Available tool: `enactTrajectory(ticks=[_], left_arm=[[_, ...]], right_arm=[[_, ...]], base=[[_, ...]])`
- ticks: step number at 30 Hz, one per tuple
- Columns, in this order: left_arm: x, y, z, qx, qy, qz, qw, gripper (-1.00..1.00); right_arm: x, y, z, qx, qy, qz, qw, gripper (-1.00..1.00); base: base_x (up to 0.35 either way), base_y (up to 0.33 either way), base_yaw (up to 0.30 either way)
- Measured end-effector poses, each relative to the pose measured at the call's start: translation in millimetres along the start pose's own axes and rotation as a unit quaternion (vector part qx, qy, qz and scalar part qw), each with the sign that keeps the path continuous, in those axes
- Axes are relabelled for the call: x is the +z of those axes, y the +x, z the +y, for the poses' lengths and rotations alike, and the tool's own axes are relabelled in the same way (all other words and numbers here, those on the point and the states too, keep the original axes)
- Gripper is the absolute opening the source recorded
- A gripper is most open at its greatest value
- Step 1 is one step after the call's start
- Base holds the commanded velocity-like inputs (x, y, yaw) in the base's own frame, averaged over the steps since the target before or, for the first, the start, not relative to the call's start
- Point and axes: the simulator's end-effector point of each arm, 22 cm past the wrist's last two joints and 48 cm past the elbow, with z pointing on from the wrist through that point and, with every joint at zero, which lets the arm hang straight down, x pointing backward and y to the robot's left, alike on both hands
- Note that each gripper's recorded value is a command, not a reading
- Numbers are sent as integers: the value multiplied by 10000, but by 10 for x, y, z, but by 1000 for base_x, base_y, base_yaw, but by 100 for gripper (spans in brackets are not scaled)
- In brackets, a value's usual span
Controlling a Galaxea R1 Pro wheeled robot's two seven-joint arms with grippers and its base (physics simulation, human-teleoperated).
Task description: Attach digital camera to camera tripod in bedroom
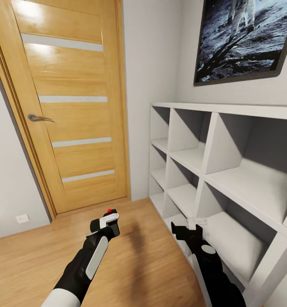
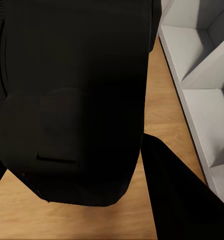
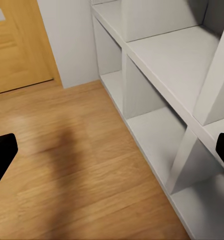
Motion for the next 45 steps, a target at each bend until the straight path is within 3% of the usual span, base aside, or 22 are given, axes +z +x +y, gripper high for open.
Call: enactTrajectory(ticks=[14,45], left_arm=[[-138,-215,-77,-12,-5,26,10000,-100],[-461,-709,-259,-18,7,10,10000,-100]], right_arm=[[-19,-24,29,-7,-14,295,9996,100],[-183,-621,71,-32,-21,257,9997,100]], base=[[0,0,0],[0,0,0]])
